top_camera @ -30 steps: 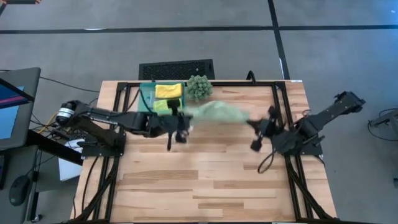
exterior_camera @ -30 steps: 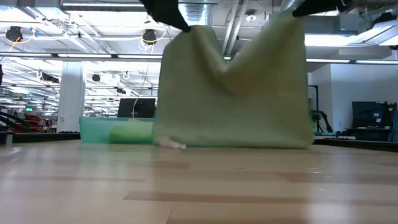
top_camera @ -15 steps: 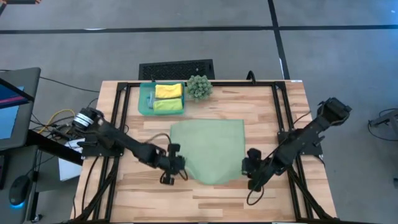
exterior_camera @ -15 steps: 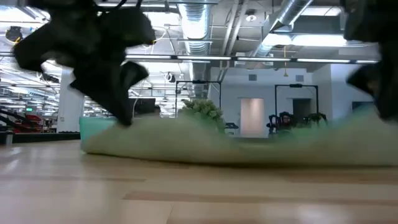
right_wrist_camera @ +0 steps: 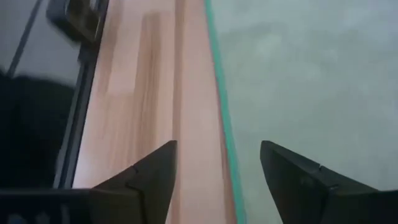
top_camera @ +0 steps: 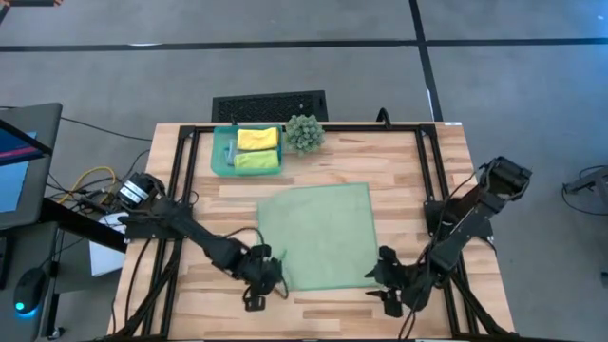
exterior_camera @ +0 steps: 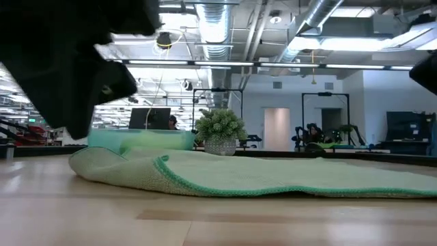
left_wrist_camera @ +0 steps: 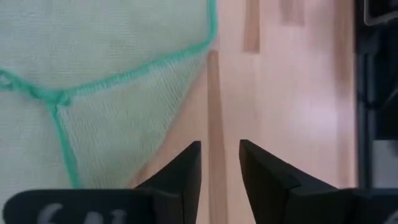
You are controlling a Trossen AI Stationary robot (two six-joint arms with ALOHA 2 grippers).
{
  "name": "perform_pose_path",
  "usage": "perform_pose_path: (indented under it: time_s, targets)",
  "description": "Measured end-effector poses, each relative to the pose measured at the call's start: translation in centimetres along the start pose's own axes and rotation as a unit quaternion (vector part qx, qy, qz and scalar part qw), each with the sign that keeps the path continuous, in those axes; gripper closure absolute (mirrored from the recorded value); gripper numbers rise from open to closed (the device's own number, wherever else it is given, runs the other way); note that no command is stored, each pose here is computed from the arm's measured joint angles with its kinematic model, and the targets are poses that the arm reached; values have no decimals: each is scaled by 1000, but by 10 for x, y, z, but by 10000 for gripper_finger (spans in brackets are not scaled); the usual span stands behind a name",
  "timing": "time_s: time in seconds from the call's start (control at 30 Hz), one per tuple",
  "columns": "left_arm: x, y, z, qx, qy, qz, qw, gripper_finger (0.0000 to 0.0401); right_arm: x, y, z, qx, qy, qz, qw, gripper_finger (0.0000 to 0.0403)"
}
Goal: Fold microfiber towels
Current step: Fold the green microfiber cloth
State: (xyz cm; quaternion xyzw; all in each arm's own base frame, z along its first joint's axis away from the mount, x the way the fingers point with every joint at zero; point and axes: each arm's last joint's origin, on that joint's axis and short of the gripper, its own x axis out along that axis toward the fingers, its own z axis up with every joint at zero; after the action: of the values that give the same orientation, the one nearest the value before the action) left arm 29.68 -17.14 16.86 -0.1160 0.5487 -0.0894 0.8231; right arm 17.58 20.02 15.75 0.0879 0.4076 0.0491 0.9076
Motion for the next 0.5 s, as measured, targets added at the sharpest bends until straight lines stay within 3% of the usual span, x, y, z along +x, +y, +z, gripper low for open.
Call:
perform_pose_path:
  time_s: [0.13,0.27,0.37,0.5]
  targets:
    - [0,-14,-11,47,-43,83,995,297,17,6,-3,11,-56,-27,998,161]
    - [-4,-16,-16,12,-149,238,960,297,40,1,-7,24,-64,-62,996,179]
    - [-5,-8,-11,-33,-176,260,949,300,49,-7,-3,43,-51,-90,994,194]
    - [6,9,-9,-114,-176,250,945,320,56,-24,4,124,-52,-133,982,217]
